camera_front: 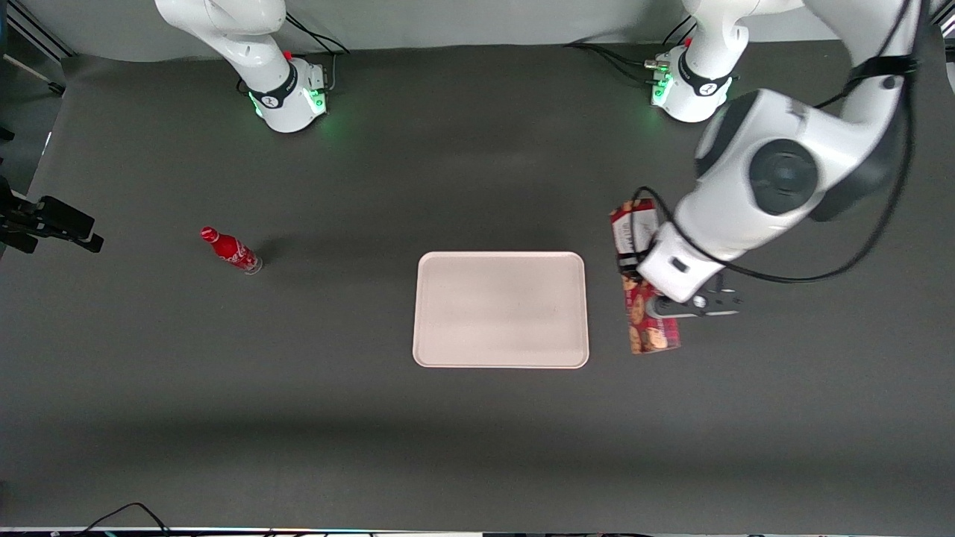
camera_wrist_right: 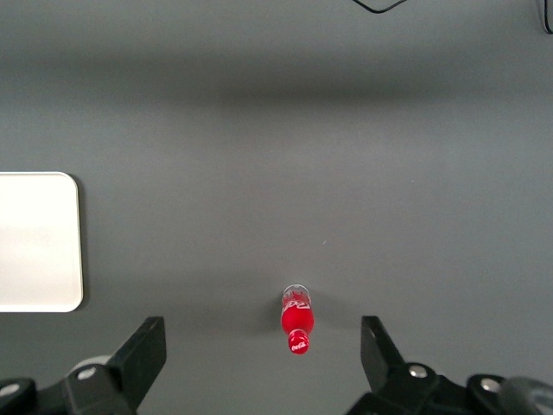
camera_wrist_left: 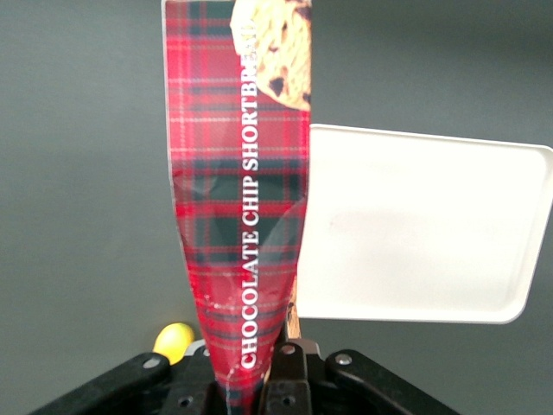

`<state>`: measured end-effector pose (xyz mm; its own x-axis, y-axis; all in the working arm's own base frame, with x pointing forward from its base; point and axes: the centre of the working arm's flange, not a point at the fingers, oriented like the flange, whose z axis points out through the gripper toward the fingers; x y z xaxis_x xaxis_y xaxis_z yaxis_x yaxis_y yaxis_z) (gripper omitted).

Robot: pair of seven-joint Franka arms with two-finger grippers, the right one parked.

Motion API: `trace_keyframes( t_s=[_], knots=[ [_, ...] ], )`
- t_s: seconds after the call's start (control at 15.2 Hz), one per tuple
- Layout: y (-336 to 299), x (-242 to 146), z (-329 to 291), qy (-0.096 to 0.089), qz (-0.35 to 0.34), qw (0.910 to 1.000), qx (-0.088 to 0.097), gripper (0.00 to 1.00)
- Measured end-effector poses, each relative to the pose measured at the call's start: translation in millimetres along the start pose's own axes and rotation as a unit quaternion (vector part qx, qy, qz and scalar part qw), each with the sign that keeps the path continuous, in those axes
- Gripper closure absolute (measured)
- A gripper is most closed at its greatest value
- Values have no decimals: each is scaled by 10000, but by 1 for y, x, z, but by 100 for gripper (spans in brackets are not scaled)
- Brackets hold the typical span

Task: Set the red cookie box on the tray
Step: 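Lift the cookie box upright and carry it toward the pink tray, then lower the held cookie box onto the tray beside its rim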

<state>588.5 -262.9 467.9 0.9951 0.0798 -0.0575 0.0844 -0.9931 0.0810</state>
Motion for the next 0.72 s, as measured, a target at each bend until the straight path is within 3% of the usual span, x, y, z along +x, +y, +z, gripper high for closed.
trace_keyframes(
  t_s=[0.2, 0.4, 0.53, 0.72],
  knots=[
    [50, -39, 46, 387, 8, 9990, 212, 85],
    [70, -70, 103, 697, 217, 9972, 152, 85],
    [65, -82, 142, 766, 293, 9965, 178, 85],
    [61, -88, 188, 845, 62, 9956, 408, 85]
  ],
)
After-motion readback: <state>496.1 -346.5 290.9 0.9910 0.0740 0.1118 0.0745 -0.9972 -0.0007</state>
